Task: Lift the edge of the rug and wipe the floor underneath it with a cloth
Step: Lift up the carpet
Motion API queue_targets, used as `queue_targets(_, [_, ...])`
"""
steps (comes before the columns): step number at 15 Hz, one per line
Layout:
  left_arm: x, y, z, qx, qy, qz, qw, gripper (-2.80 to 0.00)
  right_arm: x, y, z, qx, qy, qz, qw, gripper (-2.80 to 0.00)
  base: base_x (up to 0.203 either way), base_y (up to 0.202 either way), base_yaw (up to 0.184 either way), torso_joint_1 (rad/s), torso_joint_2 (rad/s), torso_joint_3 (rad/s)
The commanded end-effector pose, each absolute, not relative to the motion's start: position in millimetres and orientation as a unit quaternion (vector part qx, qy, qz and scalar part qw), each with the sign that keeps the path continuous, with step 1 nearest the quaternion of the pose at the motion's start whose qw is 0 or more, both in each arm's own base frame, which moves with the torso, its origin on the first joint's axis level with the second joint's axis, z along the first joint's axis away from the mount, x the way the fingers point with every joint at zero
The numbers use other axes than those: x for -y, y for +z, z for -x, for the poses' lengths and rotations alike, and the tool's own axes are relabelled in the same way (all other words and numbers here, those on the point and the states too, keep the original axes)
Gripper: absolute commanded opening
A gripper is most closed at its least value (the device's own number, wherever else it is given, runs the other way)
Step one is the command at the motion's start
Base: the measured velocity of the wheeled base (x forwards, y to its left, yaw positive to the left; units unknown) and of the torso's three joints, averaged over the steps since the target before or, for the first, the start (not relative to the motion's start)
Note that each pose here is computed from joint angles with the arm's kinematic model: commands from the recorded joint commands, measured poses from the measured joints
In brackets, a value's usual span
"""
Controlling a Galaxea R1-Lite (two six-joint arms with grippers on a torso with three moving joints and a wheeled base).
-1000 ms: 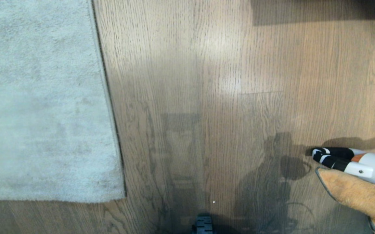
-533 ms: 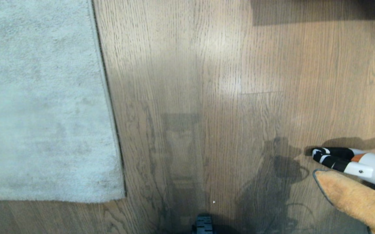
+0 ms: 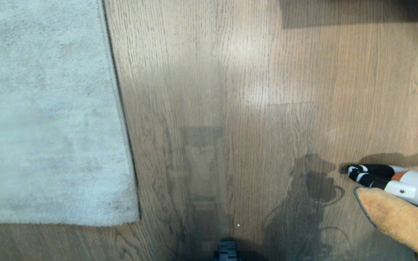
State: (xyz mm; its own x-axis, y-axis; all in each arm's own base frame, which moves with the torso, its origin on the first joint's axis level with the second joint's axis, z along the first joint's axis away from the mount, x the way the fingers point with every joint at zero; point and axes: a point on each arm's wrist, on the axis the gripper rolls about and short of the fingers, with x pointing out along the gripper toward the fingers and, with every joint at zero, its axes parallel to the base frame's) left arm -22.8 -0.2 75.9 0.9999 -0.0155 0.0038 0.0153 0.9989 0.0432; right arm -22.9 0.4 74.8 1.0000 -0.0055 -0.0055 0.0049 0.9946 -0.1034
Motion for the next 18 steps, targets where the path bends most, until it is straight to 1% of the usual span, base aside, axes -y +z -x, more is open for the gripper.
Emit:
queue_targets(1, [0.2,76.0,22.8,0.002,-0.008,-0.021,1.0,-2.8,-0.4,74.8,22.8,-0.003,-0.002,0.052,0.999,-2.8,0.0,0.0,0.0,0.0,0.0,0.0])
queue_targets(18, [0.2,76.0,22.8,0.002,-0.008,-0.02,1.0,-2.8,-0.4,74.9,22.8,-0.003,-0.002,0.052,0.999,-2.8,0.0,0.0,0.0,0.0,0.0,0.0])
